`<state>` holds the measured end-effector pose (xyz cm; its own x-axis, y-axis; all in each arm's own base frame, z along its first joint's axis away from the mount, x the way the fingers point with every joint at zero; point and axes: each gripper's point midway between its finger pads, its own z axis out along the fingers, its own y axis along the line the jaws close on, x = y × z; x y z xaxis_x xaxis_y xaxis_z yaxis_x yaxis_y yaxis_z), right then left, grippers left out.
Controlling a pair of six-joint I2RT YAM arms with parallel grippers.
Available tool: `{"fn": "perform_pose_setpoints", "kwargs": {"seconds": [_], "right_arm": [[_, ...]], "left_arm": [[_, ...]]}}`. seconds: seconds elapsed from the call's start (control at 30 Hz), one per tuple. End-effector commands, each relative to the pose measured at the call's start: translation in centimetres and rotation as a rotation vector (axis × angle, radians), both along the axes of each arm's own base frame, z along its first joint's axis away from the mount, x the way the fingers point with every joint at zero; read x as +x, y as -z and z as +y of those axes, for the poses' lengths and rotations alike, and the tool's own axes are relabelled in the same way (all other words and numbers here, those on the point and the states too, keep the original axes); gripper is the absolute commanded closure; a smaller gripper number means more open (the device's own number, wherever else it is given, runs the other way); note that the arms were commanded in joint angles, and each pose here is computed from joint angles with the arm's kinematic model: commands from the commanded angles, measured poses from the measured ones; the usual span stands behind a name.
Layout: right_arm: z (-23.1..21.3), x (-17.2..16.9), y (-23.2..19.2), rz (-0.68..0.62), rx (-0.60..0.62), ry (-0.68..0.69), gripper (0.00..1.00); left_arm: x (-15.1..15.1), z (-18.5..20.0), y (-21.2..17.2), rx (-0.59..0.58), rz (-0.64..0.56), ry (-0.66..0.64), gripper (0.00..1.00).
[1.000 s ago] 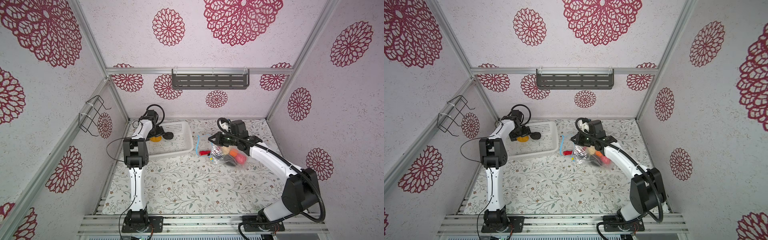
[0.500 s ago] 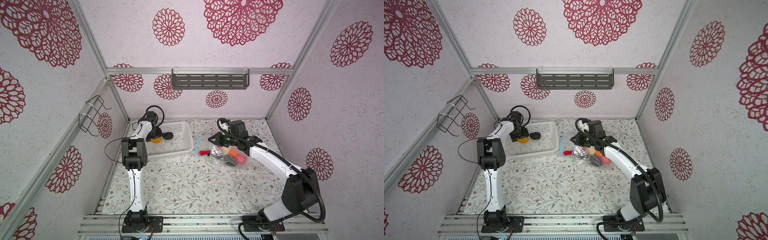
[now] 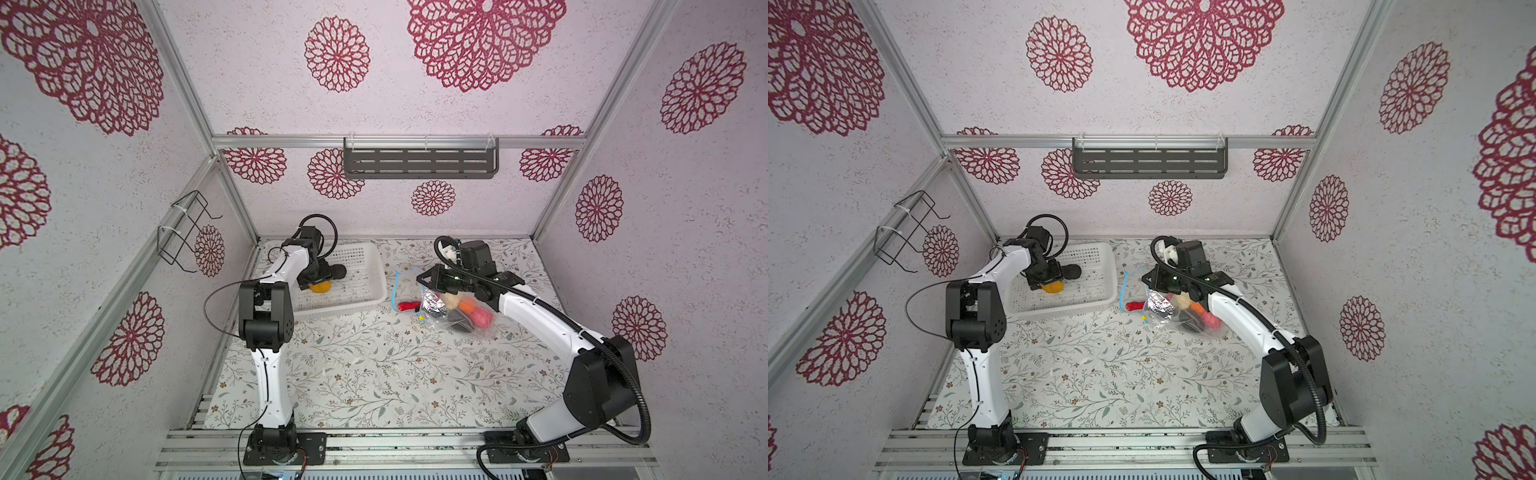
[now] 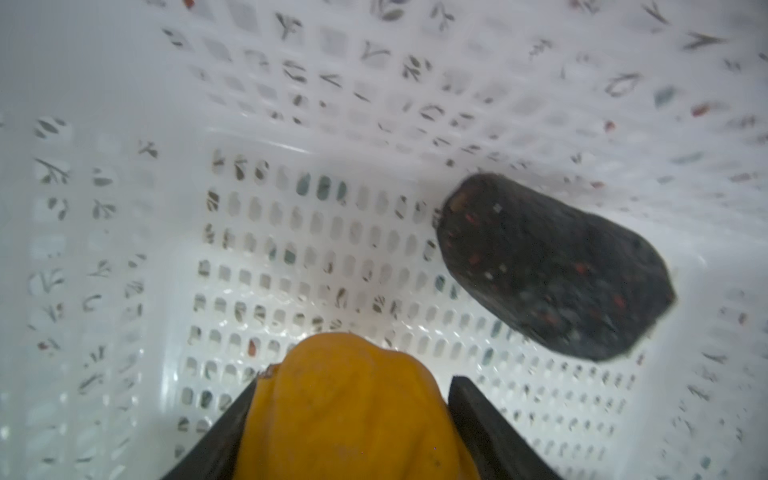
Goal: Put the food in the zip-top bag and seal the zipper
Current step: 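Lift the yellow potato with the left gripper and carry it over the bag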
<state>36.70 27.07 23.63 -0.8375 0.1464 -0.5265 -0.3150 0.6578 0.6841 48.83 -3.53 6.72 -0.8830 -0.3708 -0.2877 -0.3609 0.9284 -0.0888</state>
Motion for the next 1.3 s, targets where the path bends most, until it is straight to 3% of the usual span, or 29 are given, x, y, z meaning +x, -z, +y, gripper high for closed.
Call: {"fn": "perform_pose_setpoints", "kwargs": {"seconds": [0.0,0.2,0.53,0.8,1.27], "right_arm": [[0.0,0.0,-1.8,-0.04,0.016,0.007,1.0],[-0.1,0.0,-2.0,-0.045,0.018,0.008,1.0],[0.0,0.3,-2.1,-0.043,0.027,0.013,1.0],[0.2,0.4,-2.0,-0.04,0.032,0.011,1.0],[0.2,0.5,-2.1,-0.039,0.036,0.012,1.0]], "left_arm": [[0.0,-2.9,-3.6,-0.032,-0.096,0.05,0.36],[-1.8,-8.4,-7.4,-0.087,-0.21,0.155,0.38],[-4.7,-14.3,-11.0,-0.197,-0.327,0.233,0.4],[-6.4,-17.1,-12.7,-0.273,-0.396,0.301,0.4],[-8.7,-22.2,-13.9,-0.401,-0.515,0.533,0.41]]}}
